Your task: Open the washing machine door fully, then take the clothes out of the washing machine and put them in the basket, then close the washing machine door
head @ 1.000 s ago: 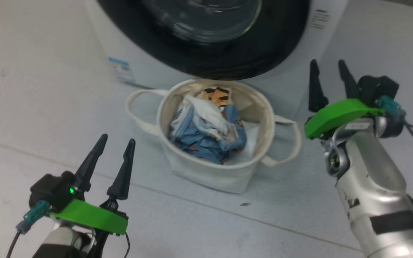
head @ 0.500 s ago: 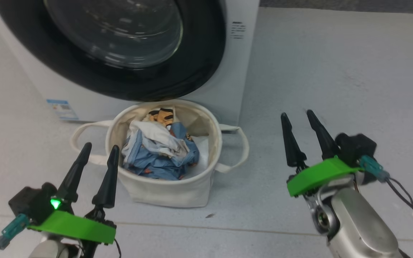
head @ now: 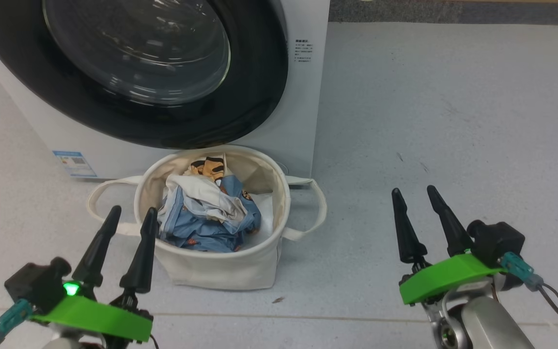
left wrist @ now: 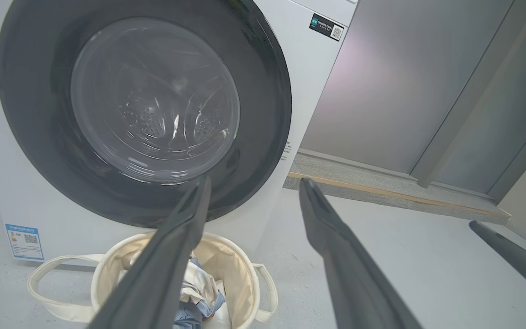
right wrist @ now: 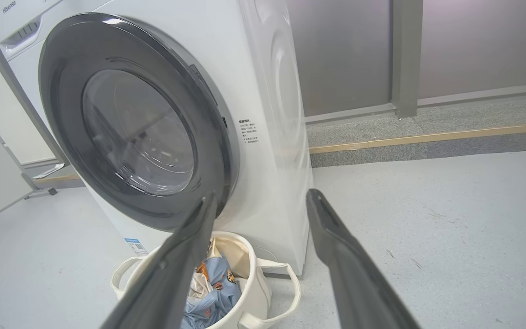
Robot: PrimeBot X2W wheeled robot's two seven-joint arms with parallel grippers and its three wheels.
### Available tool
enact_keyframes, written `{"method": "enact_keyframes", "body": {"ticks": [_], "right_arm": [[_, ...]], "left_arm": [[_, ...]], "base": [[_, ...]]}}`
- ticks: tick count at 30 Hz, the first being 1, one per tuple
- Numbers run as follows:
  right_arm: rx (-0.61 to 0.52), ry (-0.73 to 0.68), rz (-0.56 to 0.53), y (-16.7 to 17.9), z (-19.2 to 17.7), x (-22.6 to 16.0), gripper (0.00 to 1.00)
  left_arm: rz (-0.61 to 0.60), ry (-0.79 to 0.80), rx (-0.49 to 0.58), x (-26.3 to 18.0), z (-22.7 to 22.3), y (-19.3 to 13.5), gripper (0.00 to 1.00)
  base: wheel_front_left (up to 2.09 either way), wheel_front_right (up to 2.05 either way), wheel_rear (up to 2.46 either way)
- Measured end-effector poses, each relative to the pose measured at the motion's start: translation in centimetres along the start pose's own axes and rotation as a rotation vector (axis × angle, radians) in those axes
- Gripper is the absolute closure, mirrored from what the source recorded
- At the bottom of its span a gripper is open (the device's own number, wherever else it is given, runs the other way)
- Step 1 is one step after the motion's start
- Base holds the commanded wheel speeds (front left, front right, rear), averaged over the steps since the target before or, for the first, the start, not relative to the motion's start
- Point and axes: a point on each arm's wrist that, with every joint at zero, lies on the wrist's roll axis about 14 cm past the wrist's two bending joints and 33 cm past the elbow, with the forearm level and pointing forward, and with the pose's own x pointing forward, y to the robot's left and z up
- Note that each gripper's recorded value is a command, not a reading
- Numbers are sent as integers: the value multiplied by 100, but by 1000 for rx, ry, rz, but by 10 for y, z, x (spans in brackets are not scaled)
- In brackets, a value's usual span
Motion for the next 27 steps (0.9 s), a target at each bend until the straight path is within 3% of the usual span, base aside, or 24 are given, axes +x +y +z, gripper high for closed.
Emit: {"method": "enact_keyframes", "body": {"ticks": [27], "right_arm": [[-17,19,35,14,0,4,0]], "left_arm": [[47,37,-2,-11,-6,12,0]], "base": [[0,0,0]]}}
